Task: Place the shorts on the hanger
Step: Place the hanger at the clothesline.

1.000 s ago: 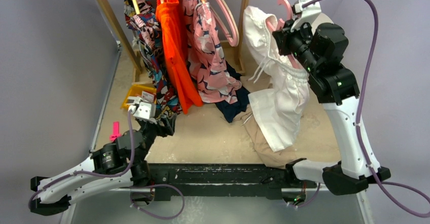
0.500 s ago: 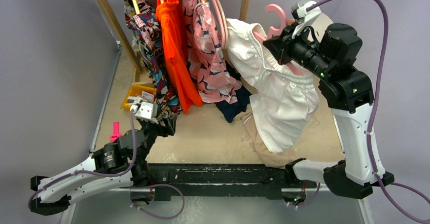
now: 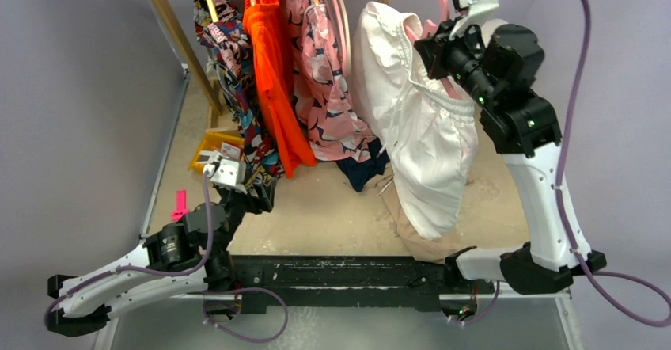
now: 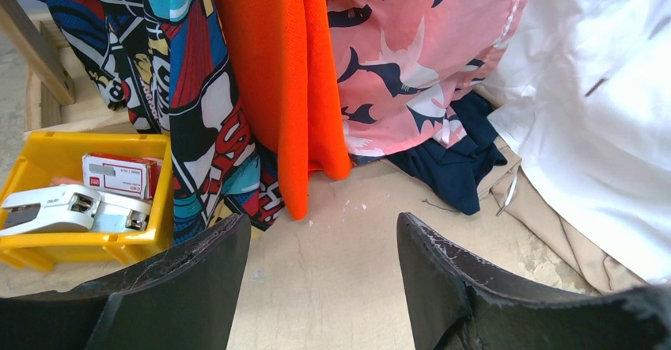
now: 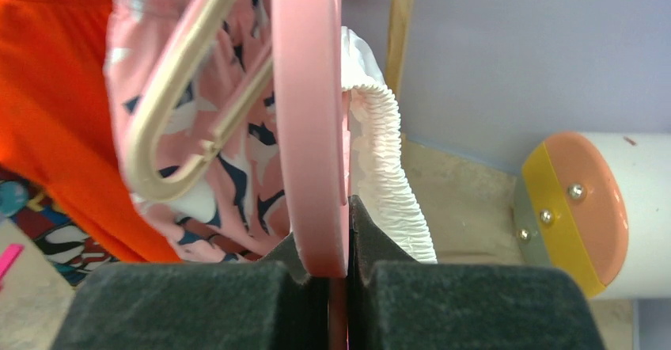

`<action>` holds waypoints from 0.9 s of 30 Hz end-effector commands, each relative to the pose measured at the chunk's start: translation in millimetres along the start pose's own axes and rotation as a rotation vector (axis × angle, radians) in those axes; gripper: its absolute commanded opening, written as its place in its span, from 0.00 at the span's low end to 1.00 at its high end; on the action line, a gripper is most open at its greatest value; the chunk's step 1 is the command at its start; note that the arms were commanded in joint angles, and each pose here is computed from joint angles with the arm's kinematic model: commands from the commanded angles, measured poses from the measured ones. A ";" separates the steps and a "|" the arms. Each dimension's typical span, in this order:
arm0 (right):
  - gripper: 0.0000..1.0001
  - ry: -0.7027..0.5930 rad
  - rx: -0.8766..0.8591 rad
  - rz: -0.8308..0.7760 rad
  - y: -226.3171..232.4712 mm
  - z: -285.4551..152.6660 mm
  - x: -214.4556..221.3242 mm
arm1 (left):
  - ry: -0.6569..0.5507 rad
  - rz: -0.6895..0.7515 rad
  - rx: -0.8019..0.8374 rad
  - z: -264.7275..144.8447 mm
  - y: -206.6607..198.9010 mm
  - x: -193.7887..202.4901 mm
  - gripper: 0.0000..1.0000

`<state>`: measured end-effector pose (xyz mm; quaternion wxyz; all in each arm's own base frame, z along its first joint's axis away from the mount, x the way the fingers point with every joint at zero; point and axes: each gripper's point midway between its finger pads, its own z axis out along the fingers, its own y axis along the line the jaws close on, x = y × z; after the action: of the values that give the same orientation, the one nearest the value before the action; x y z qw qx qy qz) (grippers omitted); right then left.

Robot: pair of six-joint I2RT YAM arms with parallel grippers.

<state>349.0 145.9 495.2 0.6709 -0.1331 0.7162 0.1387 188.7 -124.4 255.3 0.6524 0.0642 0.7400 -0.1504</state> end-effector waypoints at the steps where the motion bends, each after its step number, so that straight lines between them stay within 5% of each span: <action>1: 0.00 -0.096 0.055 0.031 -8.0 21.4 -18.2 | -0.030 -0.023 0.017 -1.8 -3.0 -16.3 0.67; 19: 0.00 -0.296 -0.062 0.062 14.7 79.8 -101.4 | -0.037 -0.030 0.013 -3.5 -0.4 -18.0 0.67; 27: 0.00 -0.283 -0.071 0.065 16.6 103.8 -85.9 | -0.034 -0.019 0.009 -2.5 -0.4 -16.8 0.67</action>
<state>446.3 195.7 538.6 0.7131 -0.1159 0.6674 0.1807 187.8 -125.0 256.1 0.6524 0.0660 0.7389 -0.1550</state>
